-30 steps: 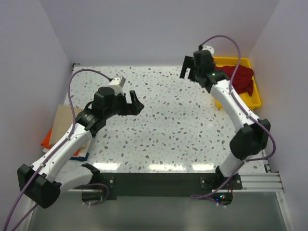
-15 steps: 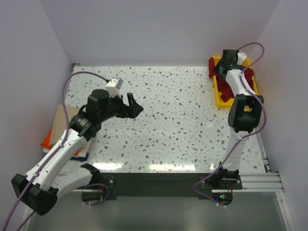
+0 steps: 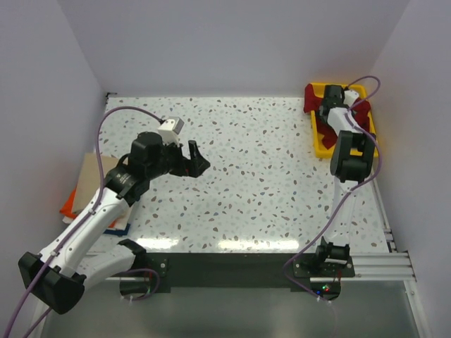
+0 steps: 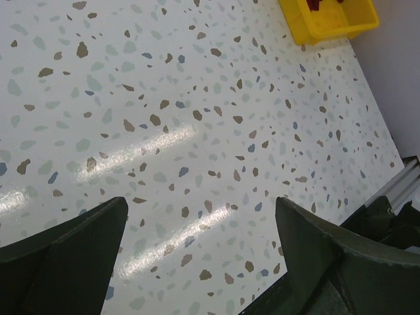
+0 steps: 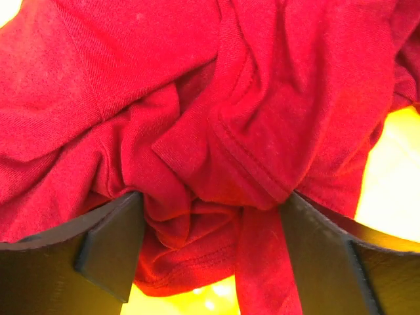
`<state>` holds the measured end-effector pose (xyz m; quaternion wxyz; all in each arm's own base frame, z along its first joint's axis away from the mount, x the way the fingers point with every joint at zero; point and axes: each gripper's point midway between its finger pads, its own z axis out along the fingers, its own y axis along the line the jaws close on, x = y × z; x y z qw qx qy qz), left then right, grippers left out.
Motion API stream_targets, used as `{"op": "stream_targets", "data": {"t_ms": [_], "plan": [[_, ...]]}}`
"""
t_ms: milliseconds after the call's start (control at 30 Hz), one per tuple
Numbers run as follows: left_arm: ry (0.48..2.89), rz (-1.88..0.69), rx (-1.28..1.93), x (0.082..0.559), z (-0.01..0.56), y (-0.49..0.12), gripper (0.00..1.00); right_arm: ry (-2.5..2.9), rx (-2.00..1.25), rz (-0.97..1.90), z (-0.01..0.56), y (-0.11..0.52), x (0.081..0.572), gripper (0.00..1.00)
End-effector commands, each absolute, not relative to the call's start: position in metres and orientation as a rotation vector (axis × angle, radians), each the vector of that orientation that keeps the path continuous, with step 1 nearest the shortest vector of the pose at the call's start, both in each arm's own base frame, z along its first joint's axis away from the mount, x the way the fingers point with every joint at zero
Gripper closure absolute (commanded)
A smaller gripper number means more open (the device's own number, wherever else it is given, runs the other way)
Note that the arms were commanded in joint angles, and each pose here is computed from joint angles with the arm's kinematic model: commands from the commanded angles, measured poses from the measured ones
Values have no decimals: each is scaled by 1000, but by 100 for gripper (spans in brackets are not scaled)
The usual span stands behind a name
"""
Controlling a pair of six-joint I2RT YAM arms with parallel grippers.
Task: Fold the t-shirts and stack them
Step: Grab the tshirt from the pile
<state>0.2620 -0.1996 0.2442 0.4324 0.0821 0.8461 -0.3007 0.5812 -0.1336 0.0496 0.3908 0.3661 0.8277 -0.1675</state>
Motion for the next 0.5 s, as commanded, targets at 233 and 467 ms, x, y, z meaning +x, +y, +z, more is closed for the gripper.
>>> {"op": "stream_targets", "data": {"t_ms": [233, 467], "plan": [[2109, -747, 272, 262, 241, -204, 0, 1972, 930, -416, 91, -142, 598, 99], [2093, -774, 270, 266, 246, -209, 0, 1818, 932, -406, 178, -146, 575, 100]]}}
